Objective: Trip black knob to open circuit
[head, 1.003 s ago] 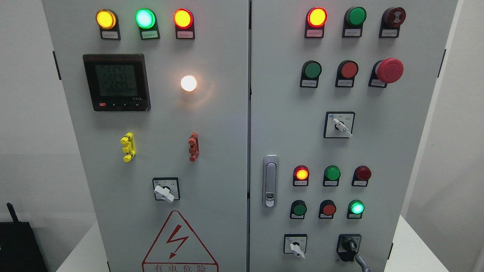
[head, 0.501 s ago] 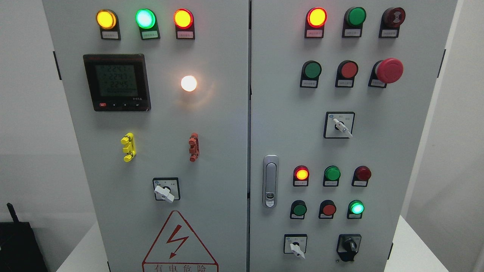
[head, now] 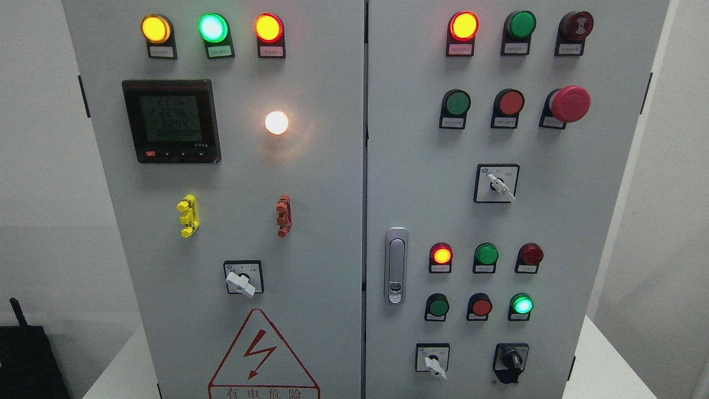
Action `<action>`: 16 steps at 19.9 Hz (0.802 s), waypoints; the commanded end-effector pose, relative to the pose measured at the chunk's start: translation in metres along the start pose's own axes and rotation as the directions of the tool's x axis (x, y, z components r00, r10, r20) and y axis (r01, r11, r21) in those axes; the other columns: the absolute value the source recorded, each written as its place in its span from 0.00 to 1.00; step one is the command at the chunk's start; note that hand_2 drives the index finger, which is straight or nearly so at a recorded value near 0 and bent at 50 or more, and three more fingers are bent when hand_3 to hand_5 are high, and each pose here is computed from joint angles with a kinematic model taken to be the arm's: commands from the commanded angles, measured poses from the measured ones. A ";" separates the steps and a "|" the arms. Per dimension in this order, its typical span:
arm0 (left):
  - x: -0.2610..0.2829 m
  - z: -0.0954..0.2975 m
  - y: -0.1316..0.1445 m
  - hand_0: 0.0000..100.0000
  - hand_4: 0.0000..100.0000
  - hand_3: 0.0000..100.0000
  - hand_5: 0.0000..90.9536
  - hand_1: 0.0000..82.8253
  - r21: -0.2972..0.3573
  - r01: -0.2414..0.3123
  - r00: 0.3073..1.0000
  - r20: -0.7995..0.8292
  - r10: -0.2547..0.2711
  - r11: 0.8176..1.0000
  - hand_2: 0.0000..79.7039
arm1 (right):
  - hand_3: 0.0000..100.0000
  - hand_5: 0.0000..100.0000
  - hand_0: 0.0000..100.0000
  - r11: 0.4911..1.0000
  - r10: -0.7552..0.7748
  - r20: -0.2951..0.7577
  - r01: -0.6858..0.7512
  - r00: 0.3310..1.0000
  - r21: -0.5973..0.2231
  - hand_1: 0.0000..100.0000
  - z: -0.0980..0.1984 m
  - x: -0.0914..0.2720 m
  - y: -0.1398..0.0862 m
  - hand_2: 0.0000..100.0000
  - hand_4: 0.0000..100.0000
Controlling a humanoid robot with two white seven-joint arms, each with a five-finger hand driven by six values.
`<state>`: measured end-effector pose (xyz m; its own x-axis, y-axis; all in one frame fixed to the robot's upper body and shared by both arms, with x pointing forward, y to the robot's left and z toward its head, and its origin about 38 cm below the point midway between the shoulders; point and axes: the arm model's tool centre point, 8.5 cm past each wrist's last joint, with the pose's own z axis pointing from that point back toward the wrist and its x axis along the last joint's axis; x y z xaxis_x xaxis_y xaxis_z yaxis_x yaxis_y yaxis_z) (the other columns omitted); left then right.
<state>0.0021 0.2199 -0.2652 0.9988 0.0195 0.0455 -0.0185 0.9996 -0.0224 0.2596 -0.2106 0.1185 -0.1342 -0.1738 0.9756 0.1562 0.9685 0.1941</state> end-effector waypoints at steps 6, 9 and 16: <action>0.001 0.000 0.000 0.12 0.00 0.00 0.00 0.47 0.000 -0.005 1.000 0.004 0.005 1.000 0.00 | 0.49 0.36 0.00 1.000 -0.001 0.051 0.000 0.999 0.015 0.00 0.002 0.010 -0.005 0.11 0.36; 0.002 0.000 0.000 0.12 0.00 0.00 0.00 0.47 0.000 -0.005 1.000 0.006 0.005 1.000 0.00 | 0.39 0.26 0.00 1.000 0.004 0.055 -0.005 0.999 0.017 0.00 0.002 0.010 -0.007 0.10 0.27; 0.002 0.000 0.000 0.12 0.00 0.00 0.00 0.47 0.000 -0.005 1.000 0.006 0.005 1.000 0.00 | 0.18 0.06 0.00 0.999 0.016 0.044 -0.018 0.999 0.034 0.00 0.005 0.007 -0.009 0.00 0.07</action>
<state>0.0021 0.2199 -0.2652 0.9988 0.0194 0.0456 -0.0184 0.9996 -0.0224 0.2538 -0.2176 0.1156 -0.1414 -0.1545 0.9778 0.1363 0.9753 0.1738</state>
